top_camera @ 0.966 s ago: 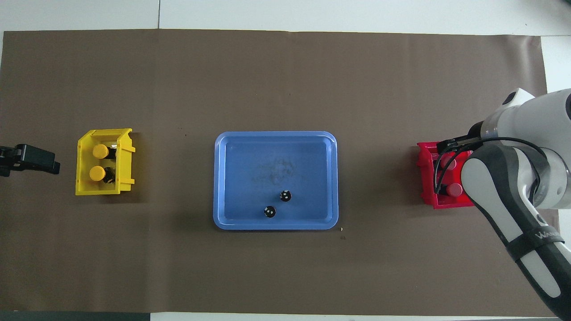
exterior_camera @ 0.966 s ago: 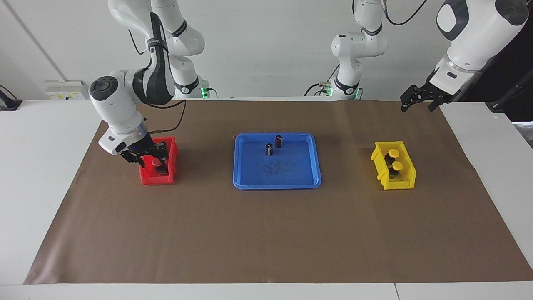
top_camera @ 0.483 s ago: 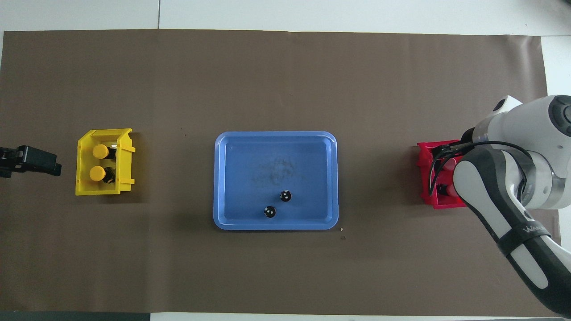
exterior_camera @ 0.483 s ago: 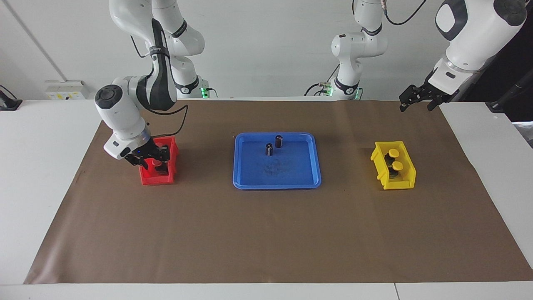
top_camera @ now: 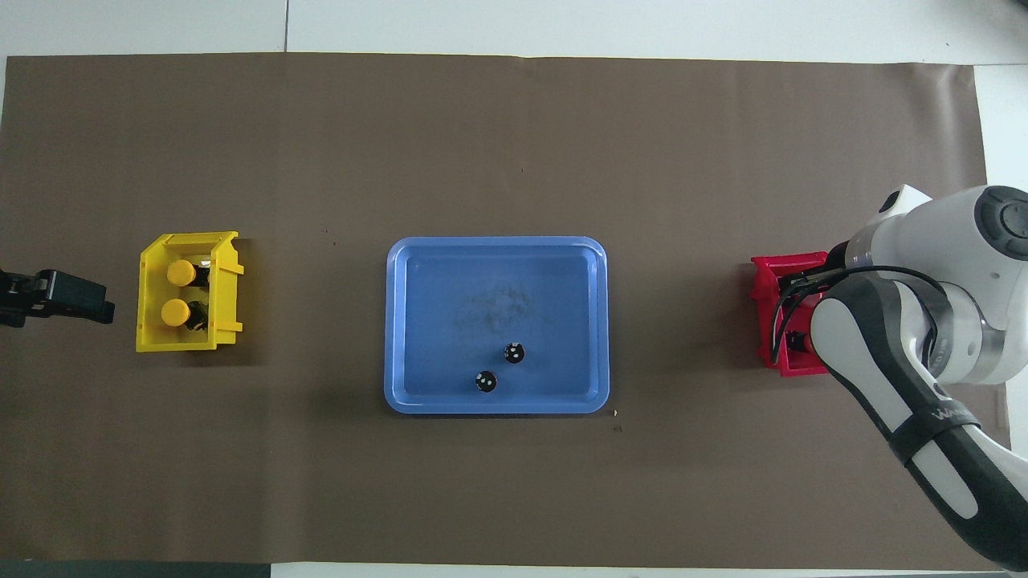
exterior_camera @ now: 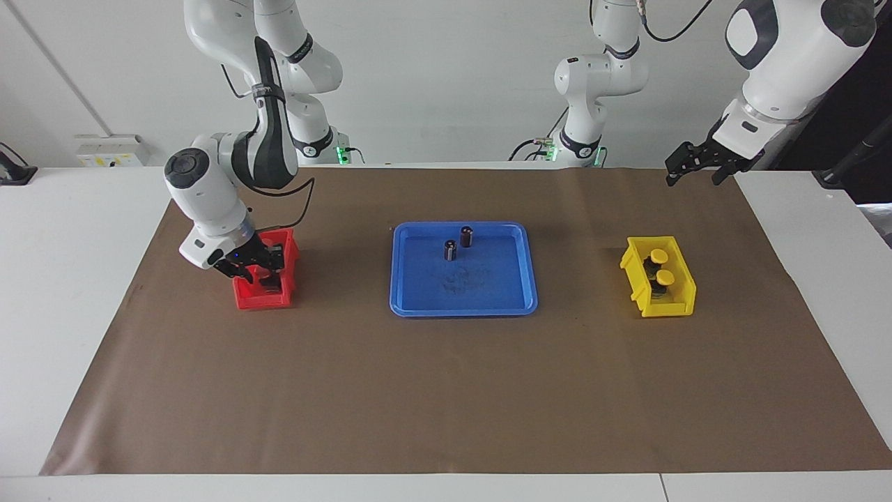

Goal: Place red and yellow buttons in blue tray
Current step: 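Reach into the red bin and grasp a red button with the right gripper, then set the red button in the tray while the left gripper grasps yellow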

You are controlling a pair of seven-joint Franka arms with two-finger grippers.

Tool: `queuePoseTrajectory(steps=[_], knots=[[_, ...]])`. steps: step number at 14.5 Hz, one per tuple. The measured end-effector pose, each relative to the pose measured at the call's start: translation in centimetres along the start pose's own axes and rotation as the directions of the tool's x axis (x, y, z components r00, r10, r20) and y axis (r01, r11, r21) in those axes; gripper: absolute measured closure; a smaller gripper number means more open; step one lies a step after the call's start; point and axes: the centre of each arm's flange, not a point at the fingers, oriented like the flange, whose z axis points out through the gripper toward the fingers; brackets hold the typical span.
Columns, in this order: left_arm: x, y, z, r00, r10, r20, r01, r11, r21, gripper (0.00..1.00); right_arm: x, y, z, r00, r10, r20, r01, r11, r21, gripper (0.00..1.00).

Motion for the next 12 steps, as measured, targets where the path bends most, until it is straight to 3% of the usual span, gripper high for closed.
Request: queuePoseTrajectory(steps=[2, 6, 7, 8, 10, 12], knots=[[-0.1, 0.0, 0.2, 1.0, 0.0, 0.002, 0.0, 1.0, 0.0, 0.0, 0.0, 0.1, 0.0, 1.0, 0.001, 0.0, -0.001, 1.0, 0.0, 0.6], [-0.4, 0.0, 0.3, 1.0, 0.0, 0.004, 0.0, 1.0, 0.0, 0.02, 0.5, 0.1, -1.2, 1.0, -0.002, 0.015, 0.002, 1.0, 0.004, 0.6], [-0.4, 0.1, 0.5, 1.0, 0.001, -0.001, -0.001, 1.0, 0.0, 0.09, 1.1, 0.0, -2.4, 1.0, -0.005, 0.026, 0.005, 1.0, 0.007, 0.6], [-0.4, 0.2, 0.8, 1.0, 0.004, -0.016, -0.004, 1.0, 0.001, 0.09, 1.9, -0.1, -4.1, 0.999, -0.01, 0.039, 0.01, 1.0, 0.01, 0.6], [-0.5, 0.5, 2.0, 0.999, 0.009, -0.047, -0.008, 1.0, 0.004, 0.19, 3.8, -1.1, -8.4, 0.997, -0.034, 0.065, 0.033, 0.999, 0.016, 0.6], [-0.8, 1.1, 3.4, 0.998, 0.02, -0.056, -0.02, 1.0, 0.007, 0.19, 5.9, -4.2, -12.7, 0.996, -0.043, 0.08, 0.042, 0.999, 0.014, 0.6]])
